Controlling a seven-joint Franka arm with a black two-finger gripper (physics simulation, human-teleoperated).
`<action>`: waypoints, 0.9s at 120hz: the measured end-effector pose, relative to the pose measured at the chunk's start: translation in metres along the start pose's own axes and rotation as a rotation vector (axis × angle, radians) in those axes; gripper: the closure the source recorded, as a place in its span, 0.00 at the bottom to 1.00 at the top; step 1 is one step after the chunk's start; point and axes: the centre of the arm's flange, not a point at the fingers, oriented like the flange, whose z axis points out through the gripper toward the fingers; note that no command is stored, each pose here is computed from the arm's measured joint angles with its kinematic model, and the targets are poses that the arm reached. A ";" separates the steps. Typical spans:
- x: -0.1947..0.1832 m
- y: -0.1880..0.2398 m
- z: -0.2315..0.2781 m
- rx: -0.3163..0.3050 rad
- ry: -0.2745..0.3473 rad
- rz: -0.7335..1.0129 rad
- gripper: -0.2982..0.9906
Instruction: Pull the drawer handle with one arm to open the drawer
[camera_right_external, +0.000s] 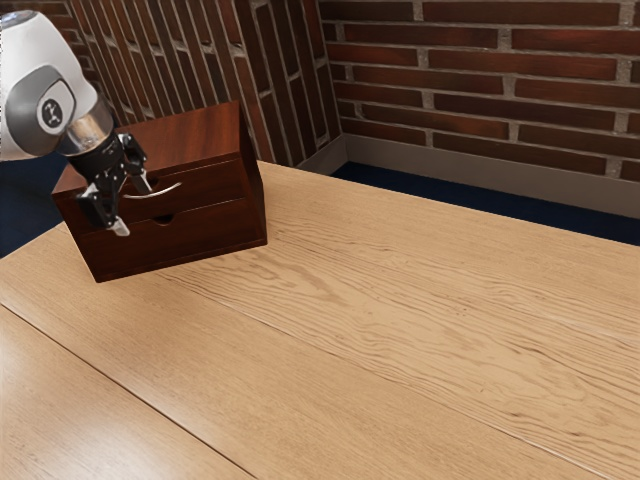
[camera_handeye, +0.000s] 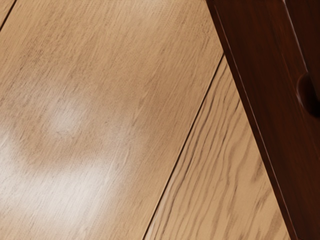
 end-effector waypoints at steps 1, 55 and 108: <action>0.001 0.001 0.001 -0.002 0.000 -0.003 0.23; 0.020 0.020 0.026 -0.077 0.007 -0.089 0.23; 0.028 0.040 0.058 -0.122 0.027 -0.126 0.23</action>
